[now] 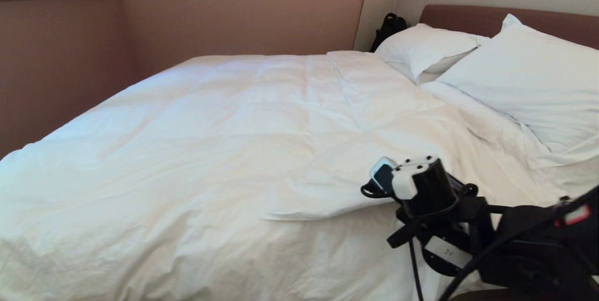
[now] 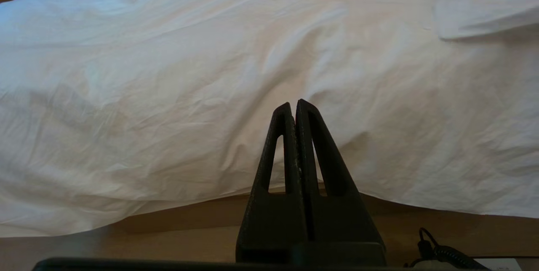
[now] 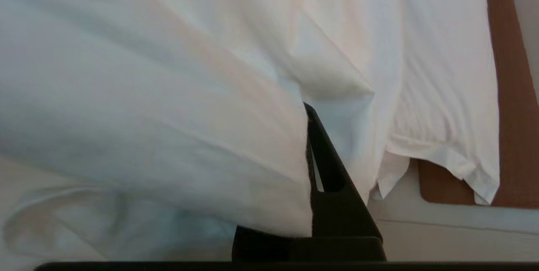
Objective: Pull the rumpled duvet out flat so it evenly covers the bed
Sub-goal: Flatten the corners of the folded blanket
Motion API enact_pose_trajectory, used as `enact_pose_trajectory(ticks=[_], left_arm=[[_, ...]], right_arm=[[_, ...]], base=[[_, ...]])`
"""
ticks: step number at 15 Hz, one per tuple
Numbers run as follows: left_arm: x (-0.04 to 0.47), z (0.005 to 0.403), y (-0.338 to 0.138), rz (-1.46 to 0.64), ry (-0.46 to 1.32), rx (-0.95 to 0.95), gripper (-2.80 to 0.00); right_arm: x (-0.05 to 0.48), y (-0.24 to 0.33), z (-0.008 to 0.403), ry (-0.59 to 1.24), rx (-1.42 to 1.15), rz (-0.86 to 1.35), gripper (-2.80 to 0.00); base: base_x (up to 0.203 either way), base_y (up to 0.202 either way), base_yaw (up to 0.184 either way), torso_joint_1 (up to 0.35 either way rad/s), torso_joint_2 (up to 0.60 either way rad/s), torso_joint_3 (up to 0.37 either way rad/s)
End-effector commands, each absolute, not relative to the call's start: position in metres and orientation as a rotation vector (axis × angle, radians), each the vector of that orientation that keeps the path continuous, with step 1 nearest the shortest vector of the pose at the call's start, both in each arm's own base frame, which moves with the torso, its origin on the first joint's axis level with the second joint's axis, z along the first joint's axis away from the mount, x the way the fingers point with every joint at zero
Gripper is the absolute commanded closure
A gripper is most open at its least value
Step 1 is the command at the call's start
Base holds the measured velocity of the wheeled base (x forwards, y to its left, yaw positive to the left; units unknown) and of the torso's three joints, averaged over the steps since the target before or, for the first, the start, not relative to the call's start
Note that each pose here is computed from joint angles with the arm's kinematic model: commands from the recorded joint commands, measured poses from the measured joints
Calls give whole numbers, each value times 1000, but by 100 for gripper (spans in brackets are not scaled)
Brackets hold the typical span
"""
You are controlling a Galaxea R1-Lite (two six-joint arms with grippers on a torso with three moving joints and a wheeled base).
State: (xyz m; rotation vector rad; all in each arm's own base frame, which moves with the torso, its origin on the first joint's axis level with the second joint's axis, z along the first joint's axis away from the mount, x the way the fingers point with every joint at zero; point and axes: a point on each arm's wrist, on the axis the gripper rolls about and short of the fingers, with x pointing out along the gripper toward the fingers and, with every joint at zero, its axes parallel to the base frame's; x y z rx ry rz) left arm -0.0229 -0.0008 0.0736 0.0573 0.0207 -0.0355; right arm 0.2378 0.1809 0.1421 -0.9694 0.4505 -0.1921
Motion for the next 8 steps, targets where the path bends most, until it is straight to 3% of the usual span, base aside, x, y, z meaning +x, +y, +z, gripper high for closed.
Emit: enact_pose_trajectory(ticks=[1, 8], left_arm=[[-23, 74, -1, -36, 20, 58, 0], [-23, 74, -1, -36, 20, 58, 0]], right_arm=[[212, 151, 176, 387, -884, -241, 0], [161, 72, 191, 394, -794, -408, 0]], base=[[0, 0, 0, 0, 0, 0], [0, 0, 0, 0, 0, 0]])
